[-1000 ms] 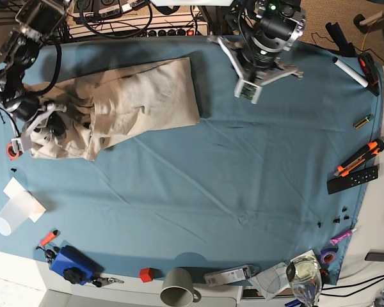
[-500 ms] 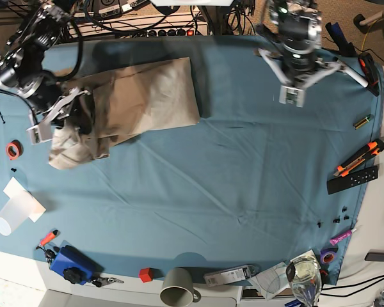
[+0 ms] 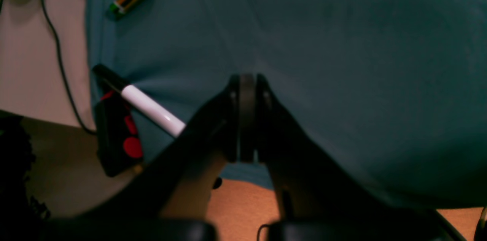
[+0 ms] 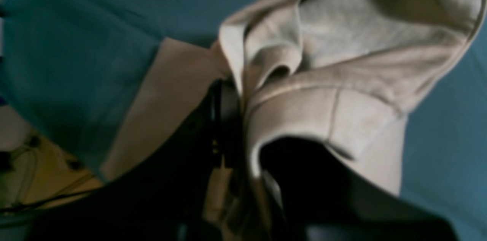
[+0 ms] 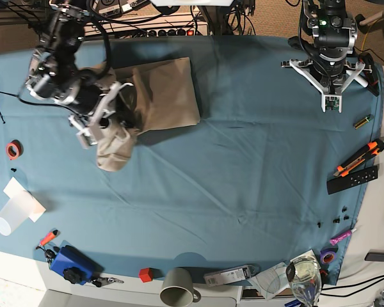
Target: Fold the T-shirt properly
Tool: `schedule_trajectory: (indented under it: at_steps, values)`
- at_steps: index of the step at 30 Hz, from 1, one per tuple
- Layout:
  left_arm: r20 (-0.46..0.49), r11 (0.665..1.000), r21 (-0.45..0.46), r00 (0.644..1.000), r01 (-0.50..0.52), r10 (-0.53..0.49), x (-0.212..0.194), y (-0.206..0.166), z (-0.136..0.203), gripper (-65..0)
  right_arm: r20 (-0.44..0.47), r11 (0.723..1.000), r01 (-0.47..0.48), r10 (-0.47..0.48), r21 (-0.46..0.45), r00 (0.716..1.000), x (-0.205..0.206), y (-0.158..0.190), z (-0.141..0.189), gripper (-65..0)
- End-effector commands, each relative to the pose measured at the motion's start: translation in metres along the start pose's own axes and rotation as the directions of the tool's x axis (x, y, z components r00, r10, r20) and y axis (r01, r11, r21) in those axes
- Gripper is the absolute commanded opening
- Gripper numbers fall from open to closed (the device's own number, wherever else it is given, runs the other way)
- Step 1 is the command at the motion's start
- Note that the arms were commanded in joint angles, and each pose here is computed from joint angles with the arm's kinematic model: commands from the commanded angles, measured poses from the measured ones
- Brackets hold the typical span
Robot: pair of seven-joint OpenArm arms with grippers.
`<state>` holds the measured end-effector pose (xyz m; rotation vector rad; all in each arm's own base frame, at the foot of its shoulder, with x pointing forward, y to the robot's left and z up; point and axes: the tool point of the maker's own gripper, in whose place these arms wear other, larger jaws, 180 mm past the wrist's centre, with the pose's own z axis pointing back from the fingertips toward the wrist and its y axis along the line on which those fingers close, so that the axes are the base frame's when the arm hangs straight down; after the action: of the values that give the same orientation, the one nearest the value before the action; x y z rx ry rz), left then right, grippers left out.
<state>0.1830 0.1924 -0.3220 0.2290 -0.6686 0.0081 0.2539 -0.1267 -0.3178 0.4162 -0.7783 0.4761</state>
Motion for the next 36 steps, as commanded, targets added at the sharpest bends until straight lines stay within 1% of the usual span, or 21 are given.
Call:
schedule_trajectory:
  at_steps: [1, 3, 4, 6, 7, 8, 11, 14, 19, 21, 23, 27, 30, 32, 33, 35, 36]
  values:
    - [0.038, 1.0, 0.007, 0.999, 0.004, -0.004, 0.008, 0.002, 0.004, -65.0, 0.043, 0.999, -0.035, 0.034, 0.005, 0.998, 0.015, 0.003, 0.0, -65.0]
    - [0.038, 1.0, 0.006, 0.999, 0.003, -0.004, 0.008, 0.002, 0.004, -65.0, 0.027, 0.999, -0.05, 0.05, 0.017, 0.998, 0.014, 0.01, -0.006, -65.0]
    - [0.04, 1.0, 0.006, 0.999, 0.003, -0.004, 0.008, 0.002, 0.004, -65.0, 0.028, 0.998, -0.051, 0.05, 0.03, 0.998, 0.014, 0.014, -0.008, -62.1]
    - [0.04, 1.0, 0.007, 0.999, 0.003, -0.003, 0.008, 0.002, 0.004, -65.0, 0.031, 0.997, -0.049, 0.047, 0.055, 0.998, 0.014, 0.023, -0.013, -49.4]
    - [0.039, 1.0, 0.007, 0.999, 0.003, -0.004, 0.008, 0.002, 0.004, -65.0, 0.033, 0.997, -0.046, 0.044, 0.066, 0.998, 0.014, 0.028, -0.015, -44.7]
    - [0.039, 1.0, 0.006, 0.999, 0.004, -0.004, 0.008, 0.002, 0.004, -65.0, 0.041, 0.996, -0.043, 0.04, 0.084, 0.998, 0.015, 0.033, -0.017, -42.1]
    - [0.037, 1.0, 0.005, 0.999, 0.007, -0.008, 0.004, 0.002, 0.005, -65.0, 0.051, 0.987, -0.037, 0.029, 0.159, 0.998, 0.018, 0.052, -0.02, -41.7]
    - [0.026, 1.0, 0.005, 1.0, 0.01, -0.01, 0.0, 0.002, 0.005, -65.0, 0.046, 0.968, -0.033, 0.022, 0.247, 0.999, 0.019, 0.071, -0.019, -41.7]
    - [0.028, 1.0, 0.004, 1.0, 0.009, -0.009, 0.0, 0.002, 0.005, -65.0, 0.145, 0.95, -0.078, 0.036, 0.302, 0.989, 0.043, 0.089, -0.004, -41.7]
    - [0.027, 1.0, 0.004, 1.0, 0.009, -0.009, 0.0, 0.002, 0.005, -65.0, 0.163, 0.952, -0.102, 0.056, 0.288, 0.985, 0.048, 0.09, 0.0, -41.8]
    - [0.026, 1.0, 0.004, 1.0, 0.009, -0.009, 0.0, 0.002, 0.005, -65.0, 0.167, 0.961, -0.109, 0.067, 0.254, 0.984, 0.05, 0.084, 0.003, -41.8]
    - [0.027, 1.0, 0.004, 1.0, 0.009, -0.009, 0.0, 0.002, 0.005, -65.0, 0.178, 0.986, -0.069, 0.041, 0.153, 0.983, 0.05, 0.053, 0.013, -41.8]
    - [0.027, 1.0, -0.005, 1.0, 0.005, -0.005, 0.0, 0.0, 0.005, -65.0, 0.178, 0.997, -0.016, 0.003, 0.069, 0.984, 0.043, 0.027, 0.026, -41.9]
    - [0.039, 0.999, -0.038, 0.999, -0.012, 0.013, 0.003, -0.006, 0.006, -65.0, 0.156, 0.999, 0.031, -0.034, 0.024, 0.987, 0.031, 0.011, 0.029, -42.2]
    - [0.044, 0.998, -0.061, 0.999, -0.024, 0.026, 0.004, -0.01, 0.006, -65.0, 0.145, 0.998, 0.058, -0.06, 0.018, 0.988, 0.024, 0.005, 0.029, -43.3]
    - [0.06, 0.993, -0.117, 0.997, -0.035, 0.042, 0.007, -0.02, 0.007, -65.0, 0.117, 0.993, 0.114, -0.116, 0.024, 0.986, 0.01, -0.003, 0.023, -48.0]
    - [0.073, 0.987, -0.158, 0.997, -0.022, 0.034, 0.009, -0.027, 0.008, -65.0, 0.105, 0.989, 0.141, -0.144, 0.033, 0.984, 0.004, -0.005, 0.019, -50.8]
